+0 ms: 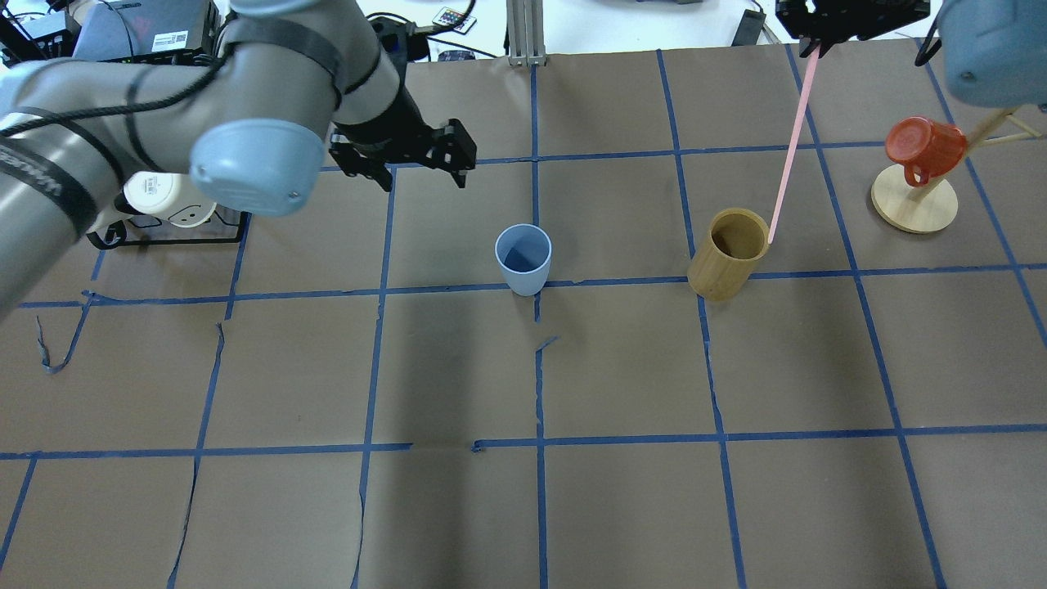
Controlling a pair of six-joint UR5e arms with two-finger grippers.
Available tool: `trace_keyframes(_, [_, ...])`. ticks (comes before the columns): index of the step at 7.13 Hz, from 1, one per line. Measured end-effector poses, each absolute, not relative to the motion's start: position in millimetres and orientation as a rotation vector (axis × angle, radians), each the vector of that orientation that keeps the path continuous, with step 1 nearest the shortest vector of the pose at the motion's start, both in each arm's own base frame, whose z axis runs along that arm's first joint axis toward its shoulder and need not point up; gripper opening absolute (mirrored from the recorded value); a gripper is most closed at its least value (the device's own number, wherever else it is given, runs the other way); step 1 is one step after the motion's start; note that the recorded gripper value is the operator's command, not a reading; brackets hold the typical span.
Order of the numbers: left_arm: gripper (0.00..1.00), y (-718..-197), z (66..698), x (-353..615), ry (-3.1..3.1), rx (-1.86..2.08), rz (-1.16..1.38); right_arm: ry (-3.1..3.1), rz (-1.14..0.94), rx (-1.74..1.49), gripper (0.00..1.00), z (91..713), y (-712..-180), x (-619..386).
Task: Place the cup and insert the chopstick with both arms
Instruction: 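Open the left gripper and withdraw it toward the white cup rack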
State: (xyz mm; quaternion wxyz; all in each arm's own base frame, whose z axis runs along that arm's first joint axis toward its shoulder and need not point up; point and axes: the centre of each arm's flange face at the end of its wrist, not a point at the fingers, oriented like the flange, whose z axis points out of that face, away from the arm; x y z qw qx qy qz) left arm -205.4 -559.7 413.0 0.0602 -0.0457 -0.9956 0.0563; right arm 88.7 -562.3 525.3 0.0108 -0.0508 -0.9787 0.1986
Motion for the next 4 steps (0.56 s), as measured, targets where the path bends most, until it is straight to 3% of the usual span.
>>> trace_keyframes(4, [1.00,-531.1,463.9,-83.9,-3.095,0.042,-0.041,-3.071,0.699,-0.051,0.00,530.9,-555.3,138.5])
